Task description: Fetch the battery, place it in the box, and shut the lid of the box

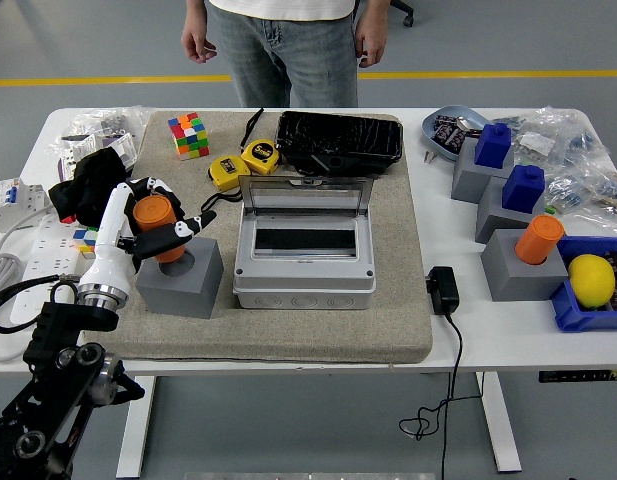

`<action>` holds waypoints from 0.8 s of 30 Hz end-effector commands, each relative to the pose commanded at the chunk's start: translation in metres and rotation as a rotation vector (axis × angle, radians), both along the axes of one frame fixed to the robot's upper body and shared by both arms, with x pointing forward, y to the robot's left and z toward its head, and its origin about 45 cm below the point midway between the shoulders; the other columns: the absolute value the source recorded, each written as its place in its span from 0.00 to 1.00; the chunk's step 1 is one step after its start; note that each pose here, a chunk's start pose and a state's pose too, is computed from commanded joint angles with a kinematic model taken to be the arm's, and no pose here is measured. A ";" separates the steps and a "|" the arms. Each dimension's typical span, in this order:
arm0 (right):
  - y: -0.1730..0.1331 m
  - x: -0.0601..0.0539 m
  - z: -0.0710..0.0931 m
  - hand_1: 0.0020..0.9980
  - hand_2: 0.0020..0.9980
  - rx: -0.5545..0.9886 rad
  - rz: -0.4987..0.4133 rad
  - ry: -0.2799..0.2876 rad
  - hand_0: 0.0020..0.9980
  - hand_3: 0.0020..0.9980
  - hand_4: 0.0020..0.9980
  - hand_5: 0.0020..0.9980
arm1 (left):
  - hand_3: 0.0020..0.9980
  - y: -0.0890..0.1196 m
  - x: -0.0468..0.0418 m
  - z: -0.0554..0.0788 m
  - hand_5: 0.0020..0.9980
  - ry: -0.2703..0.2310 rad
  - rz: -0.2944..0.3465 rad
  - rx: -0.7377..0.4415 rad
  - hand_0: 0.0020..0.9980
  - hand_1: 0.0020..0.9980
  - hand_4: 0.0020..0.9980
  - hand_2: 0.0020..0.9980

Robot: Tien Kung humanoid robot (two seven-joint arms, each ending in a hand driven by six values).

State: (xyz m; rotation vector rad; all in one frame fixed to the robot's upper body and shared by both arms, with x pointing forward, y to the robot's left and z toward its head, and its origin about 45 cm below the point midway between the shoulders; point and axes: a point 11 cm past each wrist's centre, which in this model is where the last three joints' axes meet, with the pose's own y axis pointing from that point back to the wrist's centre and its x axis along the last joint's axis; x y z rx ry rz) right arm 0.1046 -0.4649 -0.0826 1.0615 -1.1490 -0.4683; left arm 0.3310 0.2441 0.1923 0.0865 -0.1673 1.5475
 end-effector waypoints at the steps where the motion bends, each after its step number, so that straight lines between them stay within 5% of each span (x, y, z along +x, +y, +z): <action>1: 0.000 0.000 0.000 0.65 0.67 0.000 0.000 0.000 0.70 0.72 1.00 0.93 | 0.00 -0.003 -0.0006 0.003 0.00 -0.011 -0.010 0.014 0.00 0.00 0.97 0.01; 7: -0.002 0.002 0.001 0.65 0.67 -0.003 0.005 -0.001 0.70 0.72 1.00 0.93 | 0.00 -0.054 -0.0142 0.041 0.06 -0.177 -0.187 0.227 0.00 0.00 0.95 0.00; 10: -0.001 0.004 0.002 0.65 0.67 -0.003 0.008 -0.003 0.70 0.72 1.00 0.93 | 0.00 -0.080 -0.0242 0.048 0.13 -0.229 -0.286 0.300 0.00 0.00 0.91 0.00; 15: -0.002 0.004 0.002 0.65 0.67 -0.006 0.011 0.000 0.70 0.72 1.00 0.93 | 0.00 -0.115 -0.0333 0.046 0.13 -0.286 -0.434 0.428 0.00 0.00 0.91 0.00; 17: -0.003 0.004 0.002 0.65 0.67 -0.008 0.012 0.001 0.70 0.72 1.00 0.93 | 0.00 -0.125 -0.0349 0.043 0.18 -0.293 -0.474 0.451 0.00 0.00 0.81 0.00; 24: -0.001 0.005 0.002 0.65 0.67 -0.006 0.016 0.003 0.70 0.72 1.00 0.93 | 0.00 -0.152 -0.0262 0.025 0.18 -0.297 -0.565 0.530 0.00 0.00 0.80 0.00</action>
